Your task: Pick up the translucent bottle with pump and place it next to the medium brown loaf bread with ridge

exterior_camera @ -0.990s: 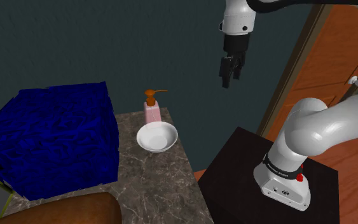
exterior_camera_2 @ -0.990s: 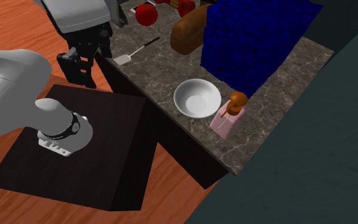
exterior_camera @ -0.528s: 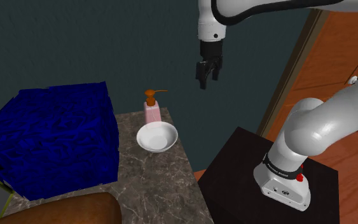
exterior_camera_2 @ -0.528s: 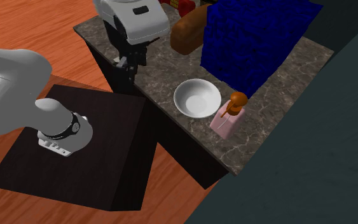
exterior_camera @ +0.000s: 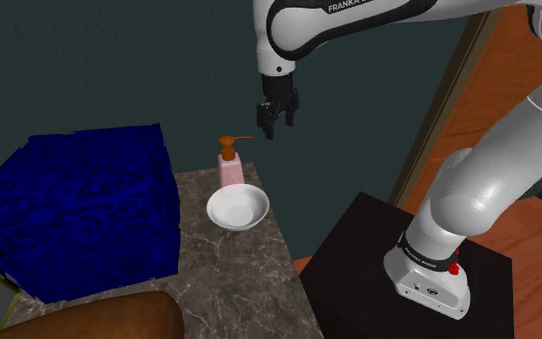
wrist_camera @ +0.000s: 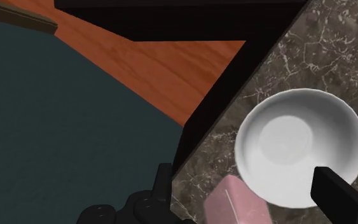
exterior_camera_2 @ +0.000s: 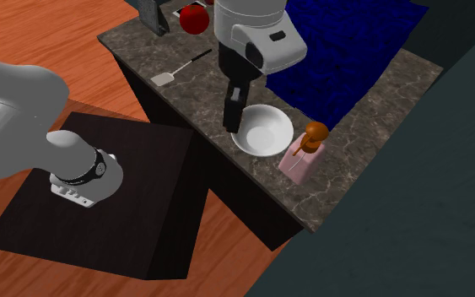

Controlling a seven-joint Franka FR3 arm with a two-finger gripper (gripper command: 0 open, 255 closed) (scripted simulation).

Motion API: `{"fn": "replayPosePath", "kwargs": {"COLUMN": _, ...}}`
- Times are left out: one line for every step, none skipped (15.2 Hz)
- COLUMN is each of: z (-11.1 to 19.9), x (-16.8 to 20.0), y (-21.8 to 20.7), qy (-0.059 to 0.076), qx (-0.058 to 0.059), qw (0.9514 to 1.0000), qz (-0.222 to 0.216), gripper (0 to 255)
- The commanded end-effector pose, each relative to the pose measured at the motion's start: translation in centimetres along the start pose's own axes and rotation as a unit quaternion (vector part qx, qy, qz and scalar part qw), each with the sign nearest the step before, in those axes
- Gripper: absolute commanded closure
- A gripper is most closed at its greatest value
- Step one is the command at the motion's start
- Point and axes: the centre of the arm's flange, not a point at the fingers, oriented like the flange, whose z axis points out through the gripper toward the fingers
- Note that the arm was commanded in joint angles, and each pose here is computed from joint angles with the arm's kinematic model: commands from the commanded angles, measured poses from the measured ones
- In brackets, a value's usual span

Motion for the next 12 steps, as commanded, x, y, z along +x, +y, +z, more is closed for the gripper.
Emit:
{"fn": "replayPosePath", "kwargs": {"z": 0.5, "x": 2.4, "y": -0.8, "qy": 0.004, "qx": -0.004, "qw": 1.0, "qz": 0.0, "gripper": 0}}
{"fn": "replayPosePath", "kwargs": {"z": 0.8, "x": 3.6, "y": -1.1, "qy": 0.005, "qx": -0.006, "qw": 1.0, "qz": 0.0, "gripper": 0}}
{"fn": "replayPosePath", "kwargs": {"z": 1.1, "x": 4.8, "y": -1.5, "qy": 0.007, "qx": -0.008, "qw": 0.9999, "qz": 0.0, "gripper": 0}}
{"fn": "replayPosePath", "kwargs": {"z": 1.4, "x": 6.0, "y": -1.8, "qy": 0.008, "qx": -0.011, "qw": 0.9999, "qz": 0.0, "gripper": 0}}
{"fn": "replayPosePath", "kwargs": {"z": 1.6, "x": 7.2, "y": -2.2, "qy": 0.01, "qx": -0.013, "qw": 0.9999, "qz": -0.001, "gripper": 0}}
{"fn": "replayPosePath", "kwargs": {"z": 1.9, "x": 8.4, "y": -2.6, "qy": 0.012, "qx": -0.015, "qw": 0.9998, "qz": -0.001, "gripper": 0}}
{"fn": "replayPosePath", "kwargs": {"z": 2.2, "x": 9.6, "y": -2.9, "qy": 0.013, "qx": -0.017, "qw": 0.9998, "qz": -0.001, "gripper": 0}}
{"fn": "replayPosePath", "kwargs": {"z": 2.5, "x": 10.8, "y": -3.3, "qy": 0.015, "qx": -0.019, "qw": 0.9997, "qz": -0.001, "gripper": 0}}
{"fn": "replayPosePath", "kwargs": {"z": 2.8, "x": 12.0, "y": -3.6, "qy": 0.016, "qx": -0.021, "qw": 0.9996, "qz": -0.001, "gripper": 0}}
{"fn": "replayPosePath", "kwargs": {"z": 3.1, "x": 13.2, "y": -4.0, "qy": 0.018, "qx": -0.023, "qw": 0.9996, "qz": -0.001, "gripper": 0}}
{"fn": "replayPosePath", "kwargs": {"z": 3.4, "x": 14.4, "y": -4.4, "qy": 0.02, "qx": -0.026, "qw": 0.9995, "qz": -0.001, "gripper": 0}}
{"fn": "replayPosePath", "kwargs": {"z": 3.6, "x": 15.6, "y": -4.7, "qy": 0.021, "qx": -0.028, "qw": 0.9994, "qz": -0.001, "gripper": 0}}
